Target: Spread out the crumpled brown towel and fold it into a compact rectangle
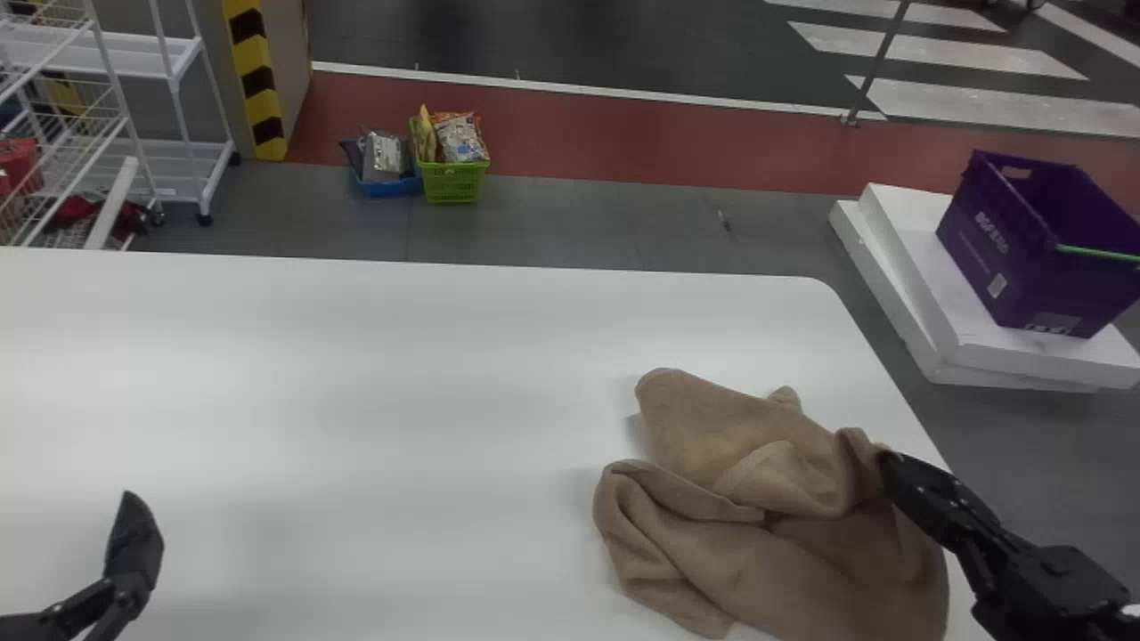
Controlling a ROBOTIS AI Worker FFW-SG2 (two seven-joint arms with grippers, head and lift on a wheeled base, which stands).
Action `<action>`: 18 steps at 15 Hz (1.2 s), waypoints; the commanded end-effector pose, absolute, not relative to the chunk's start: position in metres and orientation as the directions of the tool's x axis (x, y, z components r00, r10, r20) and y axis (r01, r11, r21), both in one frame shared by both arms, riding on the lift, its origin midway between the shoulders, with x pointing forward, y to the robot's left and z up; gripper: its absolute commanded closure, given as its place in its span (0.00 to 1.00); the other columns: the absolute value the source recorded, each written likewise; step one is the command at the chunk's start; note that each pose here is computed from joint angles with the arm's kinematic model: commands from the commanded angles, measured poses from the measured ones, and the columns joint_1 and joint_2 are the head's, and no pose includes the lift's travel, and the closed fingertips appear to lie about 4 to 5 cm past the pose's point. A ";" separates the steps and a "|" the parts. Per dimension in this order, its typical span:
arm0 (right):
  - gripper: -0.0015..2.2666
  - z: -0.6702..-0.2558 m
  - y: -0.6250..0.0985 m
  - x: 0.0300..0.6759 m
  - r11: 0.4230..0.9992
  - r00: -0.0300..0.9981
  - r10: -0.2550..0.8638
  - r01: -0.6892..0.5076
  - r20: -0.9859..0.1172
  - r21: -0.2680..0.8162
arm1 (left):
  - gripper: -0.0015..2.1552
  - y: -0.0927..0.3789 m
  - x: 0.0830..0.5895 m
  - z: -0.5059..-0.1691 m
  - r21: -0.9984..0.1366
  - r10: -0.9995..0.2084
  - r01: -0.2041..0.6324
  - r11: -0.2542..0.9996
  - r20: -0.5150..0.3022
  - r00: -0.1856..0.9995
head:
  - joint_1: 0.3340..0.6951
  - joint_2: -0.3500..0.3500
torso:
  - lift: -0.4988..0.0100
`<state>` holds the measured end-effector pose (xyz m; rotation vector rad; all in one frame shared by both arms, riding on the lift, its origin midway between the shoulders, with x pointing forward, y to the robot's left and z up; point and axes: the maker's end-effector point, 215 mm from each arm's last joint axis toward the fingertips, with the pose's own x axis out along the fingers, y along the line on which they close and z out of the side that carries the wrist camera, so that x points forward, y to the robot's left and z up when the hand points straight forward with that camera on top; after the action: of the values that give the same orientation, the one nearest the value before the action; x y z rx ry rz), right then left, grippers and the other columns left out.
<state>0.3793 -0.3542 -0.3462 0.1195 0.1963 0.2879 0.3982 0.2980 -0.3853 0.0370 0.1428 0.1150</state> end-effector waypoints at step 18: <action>0.05 -0.287 0.017 0.288 0.385 0.388 0.922 -0.911 -0.011 0.145 | 0.05 0.313 0.393 -0.378 0.033 0.143 -0.140 0.990 -0.123 0.982 | 1.00 1.00 | 0.73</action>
<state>0.2920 0.0102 -0.2756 0.1620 0.0517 1.1523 0.3932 0.3131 -0.3786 0.0273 0.1275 0.1400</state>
